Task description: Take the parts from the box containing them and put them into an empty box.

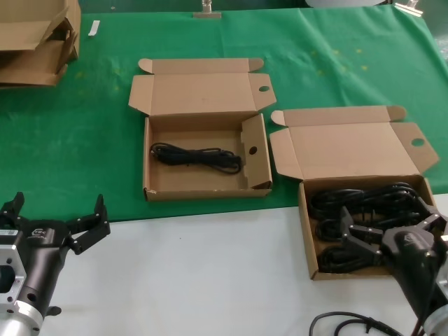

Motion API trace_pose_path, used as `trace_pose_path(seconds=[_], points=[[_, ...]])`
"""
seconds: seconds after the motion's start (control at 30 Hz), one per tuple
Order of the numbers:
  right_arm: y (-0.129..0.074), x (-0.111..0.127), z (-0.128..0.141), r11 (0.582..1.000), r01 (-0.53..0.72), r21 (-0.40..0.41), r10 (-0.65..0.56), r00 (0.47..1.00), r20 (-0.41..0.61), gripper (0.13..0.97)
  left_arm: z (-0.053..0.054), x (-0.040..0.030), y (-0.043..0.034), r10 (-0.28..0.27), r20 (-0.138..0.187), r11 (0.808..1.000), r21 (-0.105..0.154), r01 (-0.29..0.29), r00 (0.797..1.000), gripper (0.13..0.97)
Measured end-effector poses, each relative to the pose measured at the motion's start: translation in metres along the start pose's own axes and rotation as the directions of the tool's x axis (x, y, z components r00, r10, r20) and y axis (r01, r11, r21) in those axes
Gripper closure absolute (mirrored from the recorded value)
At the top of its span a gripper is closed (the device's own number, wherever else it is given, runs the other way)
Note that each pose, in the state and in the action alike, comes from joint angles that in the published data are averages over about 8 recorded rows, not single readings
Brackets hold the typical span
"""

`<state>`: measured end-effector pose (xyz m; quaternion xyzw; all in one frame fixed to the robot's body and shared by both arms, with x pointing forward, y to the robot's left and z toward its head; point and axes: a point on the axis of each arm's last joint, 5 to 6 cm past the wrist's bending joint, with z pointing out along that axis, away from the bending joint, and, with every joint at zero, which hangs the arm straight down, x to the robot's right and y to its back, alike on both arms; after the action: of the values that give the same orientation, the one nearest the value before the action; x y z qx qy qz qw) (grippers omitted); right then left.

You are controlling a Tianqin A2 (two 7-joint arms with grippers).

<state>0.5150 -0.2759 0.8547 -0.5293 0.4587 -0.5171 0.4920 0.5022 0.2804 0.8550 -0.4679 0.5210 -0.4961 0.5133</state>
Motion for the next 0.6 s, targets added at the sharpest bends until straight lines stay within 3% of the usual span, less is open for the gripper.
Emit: trace_pose_path(seconds=[0.6], points=[[0.0000,0.0000,0.0000,1.000,0.000,0.000,0.000,1.000,0.000,0.130,0.0000,0.0000,0.0000,0.000,0.000,1.000,0.000,0.000,1.000,0.132]])
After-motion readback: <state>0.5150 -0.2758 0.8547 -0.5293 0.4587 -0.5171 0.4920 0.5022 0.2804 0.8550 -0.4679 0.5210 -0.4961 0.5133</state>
